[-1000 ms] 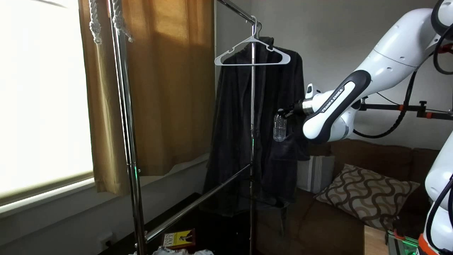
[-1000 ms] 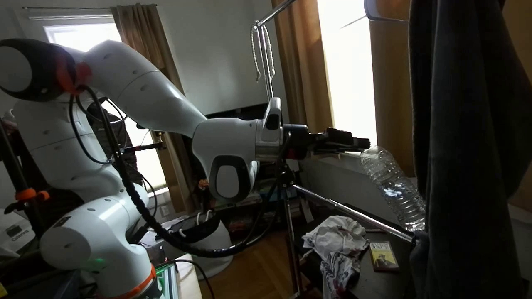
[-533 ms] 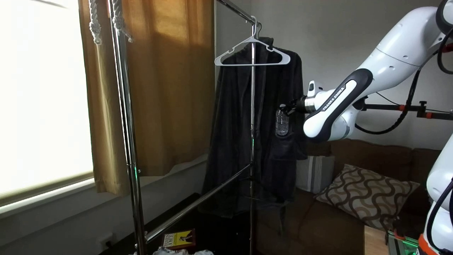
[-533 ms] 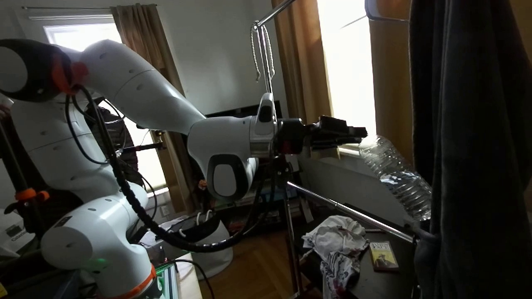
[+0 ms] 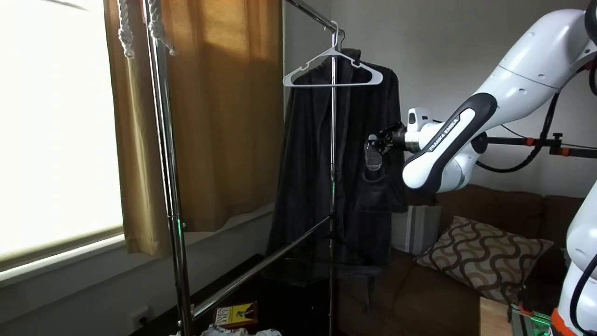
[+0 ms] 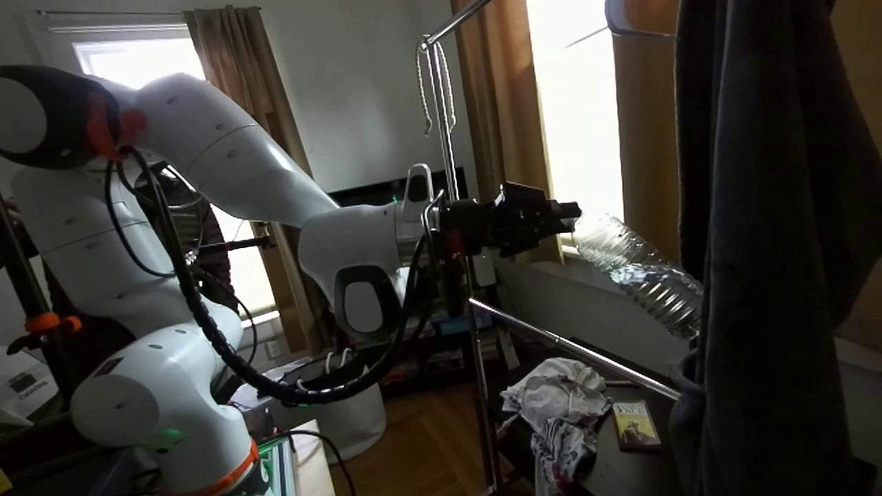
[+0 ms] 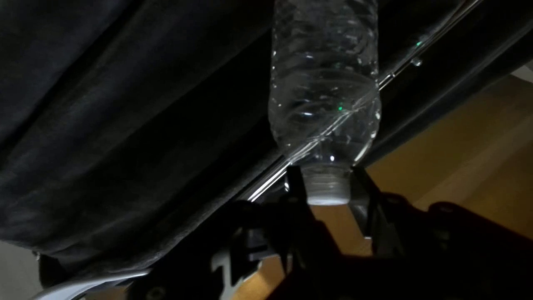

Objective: Put the water bottle in the grey rob

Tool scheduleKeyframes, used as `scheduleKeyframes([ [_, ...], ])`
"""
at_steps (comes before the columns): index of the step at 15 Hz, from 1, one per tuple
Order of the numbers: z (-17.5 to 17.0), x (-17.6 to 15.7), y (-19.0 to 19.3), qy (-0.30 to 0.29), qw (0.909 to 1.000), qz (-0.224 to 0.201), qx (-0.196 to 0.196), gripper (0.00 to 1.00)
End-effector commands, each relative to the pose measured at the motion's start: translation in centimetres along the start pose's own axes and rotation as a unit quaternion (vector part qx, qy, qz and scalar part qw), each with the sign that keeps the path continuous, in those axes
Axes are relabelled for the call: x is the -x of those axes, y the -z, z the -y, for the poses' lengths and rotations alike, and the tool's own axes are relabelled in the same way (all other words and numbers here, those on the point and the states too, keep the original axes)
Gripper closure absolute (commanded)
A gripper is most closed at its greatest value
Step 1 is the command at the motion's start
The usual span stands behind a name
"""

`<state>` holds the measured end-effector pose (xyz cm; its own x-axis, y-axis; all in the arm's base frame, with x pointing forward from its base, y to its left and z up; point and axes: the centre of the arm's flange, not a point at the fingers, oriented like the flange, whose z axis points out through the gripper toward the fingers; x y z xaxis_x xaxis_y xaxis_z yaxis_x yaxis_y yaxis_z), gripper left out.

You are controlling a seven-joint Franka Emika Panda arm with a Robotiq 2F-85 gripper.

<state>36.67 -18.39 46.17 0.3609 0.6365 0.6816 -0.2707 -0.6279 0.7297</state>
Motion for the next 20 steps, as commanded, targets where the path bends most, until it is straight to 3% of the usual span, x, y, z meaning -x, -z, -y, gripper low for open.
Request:
scheduleKeyframes([
  [1, 1.2, 0.7, -0.3, 0.009, 0.9998, -0.004, -0.016, 0.92],
  [11, 1.8, 5.8, -6.7, 0.007, 0.9969, 0.041, -0.067, 0.92],
  [14, 1.2, 6.6, -8.4, -0.041, 0.9941, 0.068, -0.073, 0.92],
  [16, 0.4, 7.2, -9.5, -0.096, 0.9873, 0.109, -0.065, 0.92],
  [20, -1.5, 7.8, -10.6, -0.202, 0.9692, 0.136, -0.041, 0.92],
])
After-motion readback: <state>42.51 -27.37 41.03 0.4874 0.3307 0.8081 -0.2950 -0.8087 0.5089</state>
